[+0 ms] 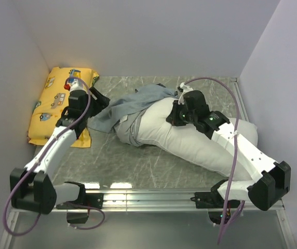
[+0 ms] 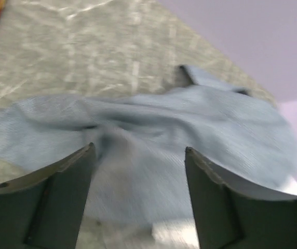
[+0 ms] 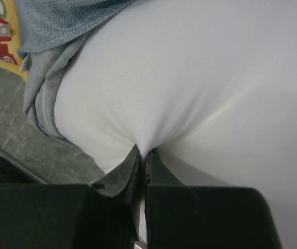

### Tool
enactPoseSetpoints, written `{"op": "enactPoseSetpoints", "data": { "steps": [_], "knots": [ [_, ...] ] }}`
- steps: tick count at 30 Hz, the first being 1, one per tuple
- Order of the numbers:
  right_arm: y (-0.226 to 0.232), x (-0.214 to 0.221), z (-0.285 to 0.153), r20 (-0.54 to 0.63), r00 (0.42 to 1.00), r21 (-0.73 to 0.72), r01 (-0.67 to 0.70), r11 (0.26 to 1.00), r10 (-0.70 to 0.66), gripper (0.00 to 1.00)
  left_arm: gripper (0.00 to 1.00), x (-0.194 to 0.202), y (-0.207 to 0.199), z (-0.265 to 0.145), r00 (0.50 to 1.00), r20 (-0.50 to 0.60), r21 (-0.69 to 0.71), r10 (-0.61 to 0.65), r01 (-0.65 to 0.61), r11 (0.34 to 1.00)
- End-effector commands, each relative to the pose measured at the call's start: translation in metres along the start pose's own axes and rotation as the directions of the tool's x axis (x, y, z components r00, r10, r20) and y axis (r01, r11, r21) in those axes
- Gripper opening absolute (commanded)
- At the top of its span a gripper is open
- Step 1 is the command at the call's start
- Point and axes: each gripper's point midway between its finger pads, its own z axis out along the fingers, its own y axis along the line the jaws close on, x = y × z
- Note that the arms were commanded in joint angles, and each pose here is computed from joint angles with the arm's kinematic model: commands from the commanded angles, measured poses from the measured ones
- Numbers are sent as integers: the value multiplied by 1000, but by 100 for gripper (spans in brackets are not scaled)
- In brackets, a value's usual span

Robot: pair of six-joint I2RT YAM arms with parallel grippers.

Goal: Remove the pillowcase from the pillow

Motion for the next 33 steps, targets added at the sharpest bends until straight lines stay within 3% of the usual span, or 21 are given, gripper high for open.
{"op": "enactPoseSetpoints", "data": {
  "steps": [1,5,8,14,20,24,25,28,31,33],
  "knots": [
    [0,-34,4,108,994,11,-30,999,29,0,76,-7,-36,-37,997,45,167,70,-77,983],
    [1,-42,14,108,993,17,-40,999,38,0,81,22,-54,-72,988,39,228,149,-154,961],
    [1,-43,18,107,993,20,-48,999,45,0,81,76,-71,-87,969,-34,264,244,-226,938],
    [2,-45,21,108,993,23,-55,998,52,0,83,135,-72,-81,930,-90,213,356,-331,919],
    [1,-49,12,122,992,31,-49,998,45,0,79,133,-35,-57,914,-42,-39,405,-406,913],
    [-2,-49,2,134,991,44,-34,998,27,0,58,118,-20,-50,923,1,-143,384,-380,914],
    [-4,-48,1,135,991,52,-30,998,23,0,43,113,-16,-50,927,13,-163,374,-367,916],
    [-7,-45,-7,134,991,61,-17,998,9,0,18,95,-8,-49,945,53,-166,322,-309,936],
    [-4,-38,-12,127,992,34,-14,999,9,0,1,74,5,-38,961,72,-163,265,-251,954],
    [-1,-37,-17,134,991,16,-17,1000,15,0,1,56,13,-30,970,88,-171,228,-211,963]
  ]
}}
